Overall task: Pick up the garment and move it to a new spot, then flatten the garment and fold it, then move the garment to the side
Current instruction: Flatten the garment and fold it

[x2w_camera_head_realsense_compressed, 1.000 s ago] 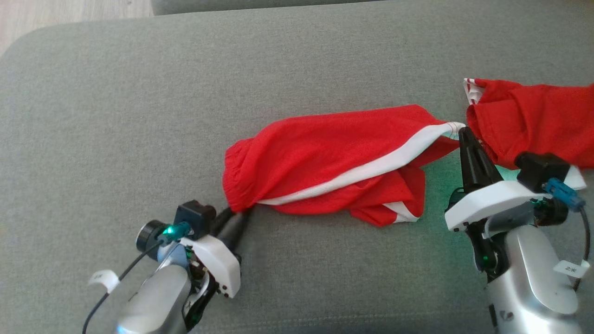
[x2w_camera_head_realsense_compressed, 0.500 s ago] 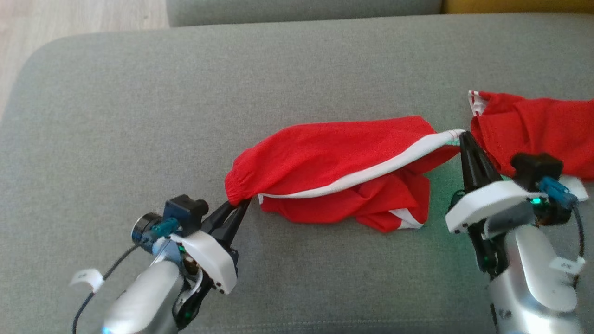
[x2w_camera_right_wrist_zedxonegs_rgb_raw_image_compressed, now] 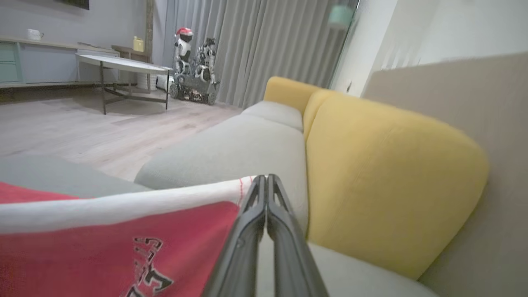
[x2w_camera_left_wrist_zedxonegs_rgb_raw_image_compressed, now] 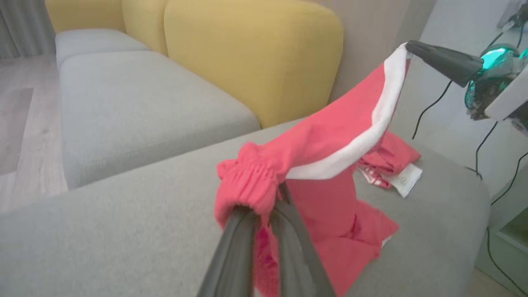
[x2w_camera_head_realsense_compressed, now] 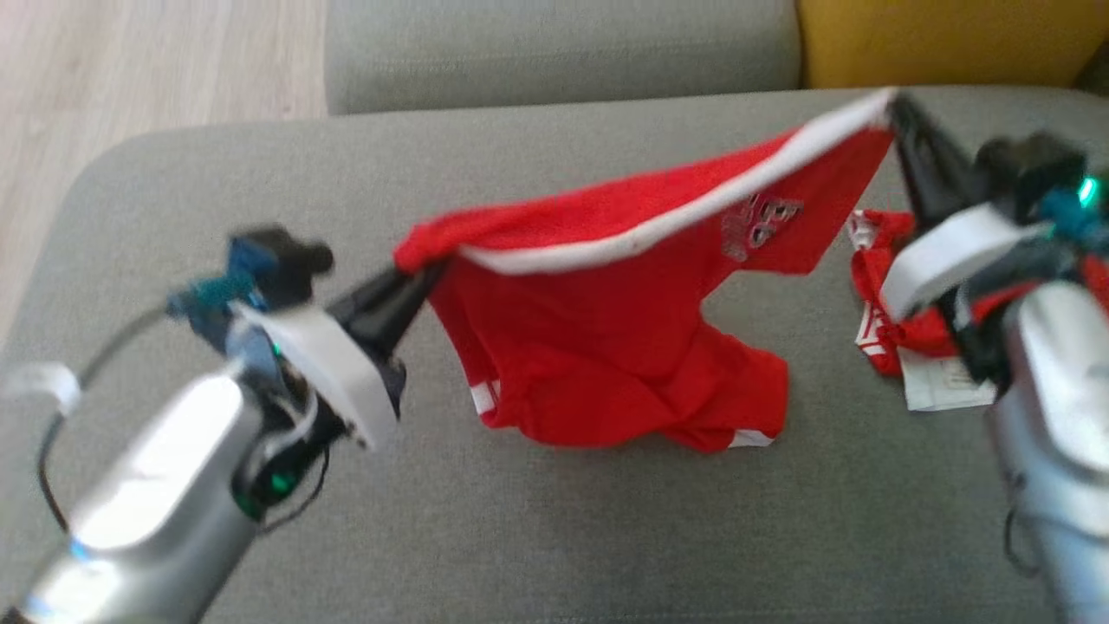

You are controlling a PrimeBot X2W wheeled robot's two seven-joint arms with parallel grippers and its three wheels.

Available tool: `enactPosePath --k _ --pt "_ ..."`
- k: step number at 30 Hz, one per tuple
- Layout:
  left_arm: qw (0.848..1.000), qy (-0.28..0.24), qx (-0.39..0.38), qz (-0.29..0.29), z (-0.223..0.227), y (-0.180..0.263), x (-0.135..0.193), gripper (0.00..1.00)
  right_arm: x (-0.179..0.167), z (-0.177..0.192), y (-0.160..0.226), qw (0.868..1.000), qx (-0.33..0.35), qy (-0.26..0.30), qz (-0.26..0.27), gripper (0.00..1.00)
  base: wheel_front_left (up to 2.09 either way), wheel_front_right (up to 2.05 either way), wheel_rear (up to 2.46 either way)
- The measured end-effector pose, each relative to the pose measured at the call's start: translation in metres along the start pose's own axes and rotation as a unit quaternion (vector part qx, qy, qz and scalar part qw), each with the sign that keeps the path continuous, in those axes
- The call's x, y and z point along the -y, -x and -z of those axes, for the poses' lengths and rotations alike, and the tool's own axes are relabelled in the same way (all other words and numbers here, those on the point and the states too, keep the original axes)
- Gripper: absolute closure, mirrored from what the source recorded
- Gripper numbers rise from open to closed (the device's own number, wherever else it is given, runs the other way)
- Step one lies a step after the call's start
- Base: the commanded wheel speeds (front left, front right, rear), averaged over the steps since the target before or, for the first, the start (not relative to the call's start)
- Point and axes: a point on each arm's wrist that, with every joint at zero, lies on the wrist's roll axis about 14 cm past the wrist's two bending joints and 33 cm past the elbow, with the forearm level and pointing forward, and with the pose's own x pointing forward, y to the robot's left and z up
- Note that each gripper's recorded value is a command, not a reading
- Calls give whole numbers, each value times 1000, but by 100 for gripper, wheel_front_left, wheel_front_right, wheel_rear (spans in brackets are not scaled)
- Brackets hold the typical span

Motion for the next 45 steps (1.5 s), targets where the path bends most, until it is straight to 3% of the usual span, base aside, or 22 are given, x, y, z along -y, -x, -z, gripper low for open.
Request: enactPosePath --k 7,14,23,27,35,41,45 --pt "998 14 67 -4 -80 2 10 100 22 -89 10 993 92 72 5 100 0 0 0" --pt "994 46 95 -5 -121 21 22 100 41 -146 38 985 141 89 41 100 0 0 0" --pt "997 59 42 5 -112 35 23 100 37 -136 42 991 93 87 41 100 0 0 0" --pt "999 47 27 -1 -114 14 2 100 27 -127 13 994 73 81 16 100 0 0 0" --pt "998 26 22 -54 -118 -57 -81 100 23 -126 -84 992 72 98 -19 100 0 0 0" --pt "989 -28 92 -114 -154 -101 -145 100 37 -150 -150 987 135 84 1 100 0 0 0" --pt "978 -57 144 -139 -177 -111 -168 100 43 -163 -171 981 179 70 16 100 0 0 0"
